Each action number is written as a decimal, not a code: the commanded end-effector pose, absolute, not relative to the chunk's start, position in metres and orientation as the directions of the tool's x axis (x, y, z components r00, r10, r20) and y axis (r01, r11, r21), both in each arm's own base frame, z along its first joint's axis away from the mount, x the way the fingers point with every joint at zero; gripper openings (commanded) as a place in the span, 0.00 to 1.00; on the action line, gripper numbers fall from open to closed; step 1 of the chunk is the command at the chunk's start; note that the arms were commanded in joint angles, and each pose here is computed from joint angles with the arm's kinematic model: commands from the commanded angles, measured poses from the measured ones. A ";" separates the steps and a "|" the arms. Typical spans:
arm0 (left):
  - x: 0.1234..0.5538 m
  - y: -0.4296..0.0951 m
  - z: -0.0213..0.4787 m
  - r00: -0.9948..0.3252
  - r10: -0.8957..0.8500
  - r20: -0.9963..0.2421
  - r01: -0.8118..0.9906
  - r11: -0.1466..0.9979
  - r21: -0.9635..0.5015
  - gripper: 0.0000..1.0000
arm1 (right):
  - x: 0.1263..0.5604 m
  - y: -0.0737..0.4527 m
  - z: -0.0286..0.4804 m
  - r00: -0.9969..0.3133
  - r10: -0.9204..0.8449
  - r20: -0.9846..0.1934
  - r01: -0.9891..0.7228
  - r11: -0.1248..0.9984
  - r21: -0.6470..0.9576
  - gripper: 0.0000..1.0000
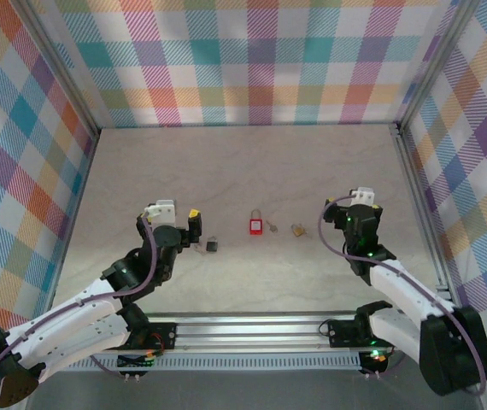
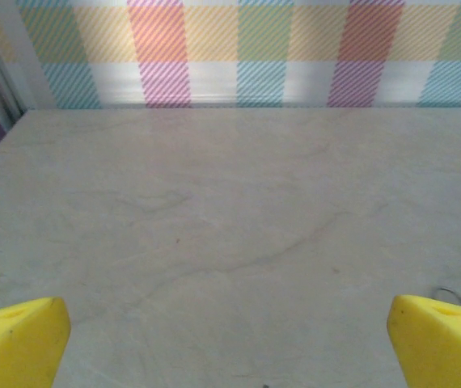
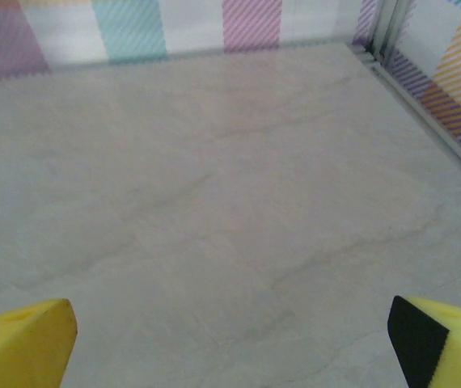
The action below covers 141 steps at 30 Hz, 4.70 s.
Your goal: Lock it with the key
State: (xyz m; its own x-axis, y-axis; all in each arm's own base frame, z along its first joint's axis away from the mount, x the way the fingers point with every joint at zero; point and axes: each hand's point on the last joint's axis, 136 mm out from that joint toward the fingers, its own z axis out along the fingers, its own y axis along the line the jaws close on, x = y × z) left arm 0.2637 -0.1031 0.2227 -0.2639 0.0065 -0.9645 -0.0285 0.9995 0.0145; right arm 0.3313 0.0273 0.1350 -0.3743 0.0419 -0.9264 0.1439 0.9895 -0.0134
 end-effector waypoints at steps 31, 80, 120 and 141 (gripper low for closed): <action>0.332 0.017 0.180 -0.244 -0.162 -0.956 -0.418 0.907 -0.047 1.00 | 0.389 0.038 0.117 -0.259 -0.167 -0.951 0.026 0.983 -0.180 0.99; 0.383 0.014 0.138 -0.285 -0.129 -0.950 -0.197 0.978 -0.074 1.00 | 0.398 0.022 0.094 -0.345 0.027 -0.938 -0.071 0.996 0.054 0.99; 0.396 0.004 0.084 -0.347 -0.100 -0.933 -0.144 0.988 -0.052 1.00 | 0.398 0.021 0.094 -0.343 0.028 -0.939 -0.071 0.996 0.056 0.99; 0.397 0.004 0.085 -0.346 -0.100 -0.933 -0.144 0.988 -0.053 1.00 | 0.398 0.022 0.094 -0.343 0.028 -0.939 -0.071 0.996 0.055 0.99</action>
